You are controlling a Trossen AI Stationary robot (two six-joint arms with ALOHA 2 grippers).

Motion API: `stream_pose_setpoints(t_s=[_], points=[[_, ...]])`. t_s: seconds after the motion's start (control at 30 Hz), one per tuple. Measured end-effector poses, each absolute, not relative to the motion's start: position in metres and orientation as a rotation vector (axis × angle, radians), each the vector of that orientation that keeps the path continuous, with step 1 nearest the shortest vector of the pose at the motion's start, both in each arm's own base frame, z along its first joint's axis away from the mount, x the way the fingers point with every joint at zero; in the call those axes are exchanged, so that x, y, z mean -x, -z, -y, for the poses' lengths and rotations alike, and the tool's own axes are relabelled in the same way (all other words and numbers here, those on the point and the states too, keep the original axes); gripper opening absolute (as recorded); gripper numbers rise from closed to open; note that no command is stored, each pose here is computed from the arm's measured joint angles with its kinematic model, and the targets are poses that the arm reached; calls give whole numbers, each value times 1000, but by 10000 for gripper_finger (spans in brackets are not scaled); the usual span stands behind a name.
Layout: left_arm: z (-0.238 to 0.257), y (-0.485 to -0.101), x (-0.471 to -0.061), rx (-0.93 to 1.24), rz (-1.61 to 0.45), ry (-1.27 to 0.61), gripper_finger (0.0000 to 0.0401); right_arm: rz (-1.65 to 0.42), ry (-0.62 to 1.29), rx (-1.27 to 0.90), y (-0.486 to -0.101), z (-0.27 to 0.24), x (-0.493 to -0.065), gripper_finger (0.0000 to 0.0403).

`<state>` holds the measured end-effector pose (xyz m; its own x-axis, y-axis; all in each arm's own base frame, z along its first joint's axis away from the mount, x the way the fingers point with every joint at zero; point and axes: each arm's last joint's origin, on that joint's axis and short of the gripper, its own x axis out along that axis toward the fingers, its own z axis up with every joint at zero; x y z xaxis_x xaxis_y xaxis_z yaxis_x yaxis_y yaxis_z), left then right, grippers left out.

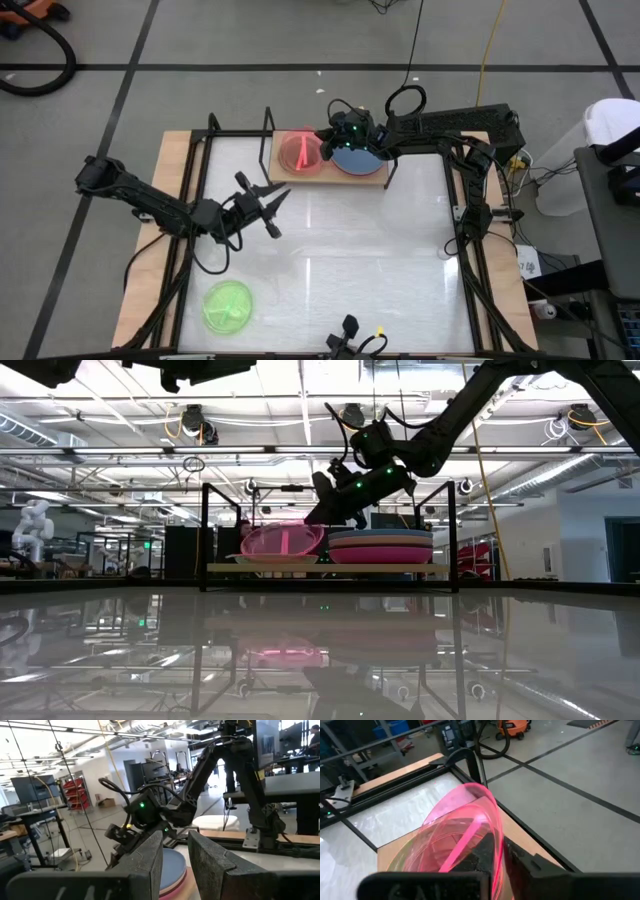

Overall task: Place and stack plates onto a shelf
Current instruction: Stack the light pink plate on the light orange plate, then stack the light green plate on the light orange plate

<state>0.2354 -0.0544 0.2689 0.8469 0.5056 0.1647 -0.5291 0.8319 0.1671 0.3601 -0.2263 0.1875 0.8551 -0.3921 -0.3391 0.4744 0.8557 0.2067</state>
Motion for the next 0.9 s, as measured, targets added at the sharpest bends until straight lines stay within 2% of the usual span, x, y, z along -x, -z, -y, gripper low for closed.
stream_pose_setpoints(t_s=[0.33, 0.53, 0.63, 0.73, 0.9], points=[[54, -269, -235, -209, 116, -550, 99, -277, 391, -297, -194, 223, -360, 130], [54, -269, -235, -205, 117, -549, 99, -227, 152, -347, -242, 206, -347, 151], [56, -269, -235, -148, 133, -540, 99, -260, -34, -317, -263, 174, -331, 152], [60, -268, -234, -91, 141, -516, 99, -268, -145, -234, -268, 125, -310, 149], [64, -267, -234, -76, 142, -496, 99, -239, -179, -126, -254, 49, -260, 147]])
